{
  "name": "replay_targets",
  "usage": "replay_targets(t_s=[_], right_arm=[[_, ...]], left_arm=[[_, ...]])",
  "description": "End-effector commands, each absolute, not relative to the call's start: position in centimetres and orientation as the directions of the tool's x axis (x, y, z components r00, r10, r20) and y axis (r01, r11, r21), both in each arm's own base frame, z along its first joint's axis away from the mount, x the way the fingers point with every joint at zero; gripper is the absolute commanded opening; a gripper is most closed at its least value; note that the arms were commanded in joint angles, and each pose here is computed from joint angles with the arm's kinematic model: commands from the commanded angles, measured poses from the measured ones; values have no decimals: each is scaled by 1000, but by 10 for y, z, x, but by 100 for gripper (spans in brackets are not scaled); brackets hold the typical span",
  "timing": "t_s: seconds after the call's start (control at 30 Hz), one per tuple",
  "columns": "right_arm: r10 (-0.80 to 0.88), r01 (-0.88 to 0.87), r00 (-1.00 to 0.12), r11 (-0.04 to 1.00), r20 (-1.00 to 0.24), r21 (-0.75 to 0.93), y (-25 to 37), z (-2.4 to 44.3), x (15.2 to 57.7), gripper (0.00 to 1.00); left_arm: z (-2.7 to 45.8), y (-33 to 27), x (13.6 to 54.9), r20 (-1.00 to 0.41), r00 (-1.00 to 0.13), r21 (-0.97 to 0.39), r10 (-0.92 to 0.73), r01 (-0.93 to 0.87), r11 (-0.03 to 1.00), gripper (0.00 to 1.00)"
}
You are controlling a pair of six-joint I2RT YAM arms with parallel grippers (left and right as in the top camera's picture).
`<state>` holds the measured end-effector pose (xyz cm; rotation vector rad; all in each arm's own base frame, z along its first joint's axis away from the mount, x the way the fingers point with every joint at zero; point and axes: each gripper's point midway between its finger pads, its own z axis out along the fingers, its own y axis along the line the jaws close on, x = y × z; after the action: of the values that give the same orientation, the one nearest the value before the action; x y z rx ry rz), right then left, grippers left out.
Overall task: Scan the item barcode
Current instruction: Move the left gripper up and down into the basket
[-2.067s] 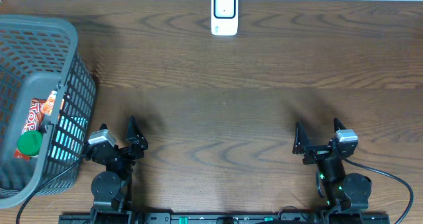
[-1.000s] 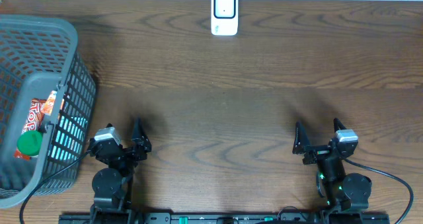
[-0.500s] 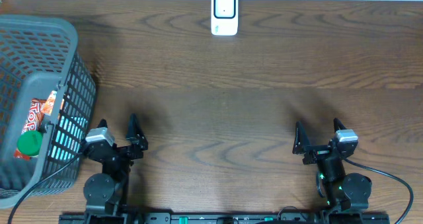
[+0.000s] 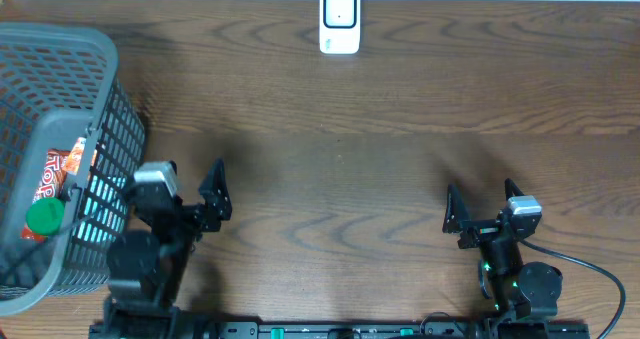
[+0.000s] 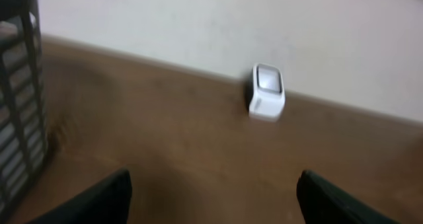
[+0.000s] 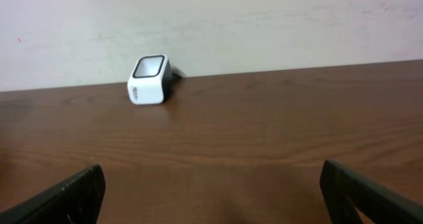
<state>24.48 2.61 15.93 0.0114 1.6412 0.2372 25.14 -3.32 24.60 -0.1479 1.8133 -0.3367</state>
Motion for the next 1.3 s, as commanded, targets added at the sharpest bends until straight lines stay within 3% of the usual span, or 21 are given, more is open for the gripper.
replay_targets(t_s=[0.0,0.13,0.4,0.53,0.8,0.93,1.27], right_arm=[[160,-134,-88,976,-983,171,26,159,245,99],[160,-134,-88,976,-983,171,26,159,245,99],[160,-134,-88,976,-983,171,26,159,245,99],[160,-134,-88,976,-983,171,26,159,245,99],[160,-134,-88,976,-983,171,26,159,245,99],[160,-134,-88,976,-983,171,26,159,245,99],[160,-134,-88,976,-983,171,26,159,245,99]], left_arm=[[285,-44,252,-902,-333,-327,-273,116,938,80],[307,-75,238,-874,-466,-299,-140,287,910,80],[316,-78,240,-861,-490,-311,-135,298,903,80],[348,-62,241,-864,-467,-311,-189,199,929,80],[430,10,235,-852,-442,-200,-281,-221,954,81],[445,71,226,-822,-392,-126,-414,-584,802,81],[386,169,247,-658,-350,-53,-667,-862,504,81]])
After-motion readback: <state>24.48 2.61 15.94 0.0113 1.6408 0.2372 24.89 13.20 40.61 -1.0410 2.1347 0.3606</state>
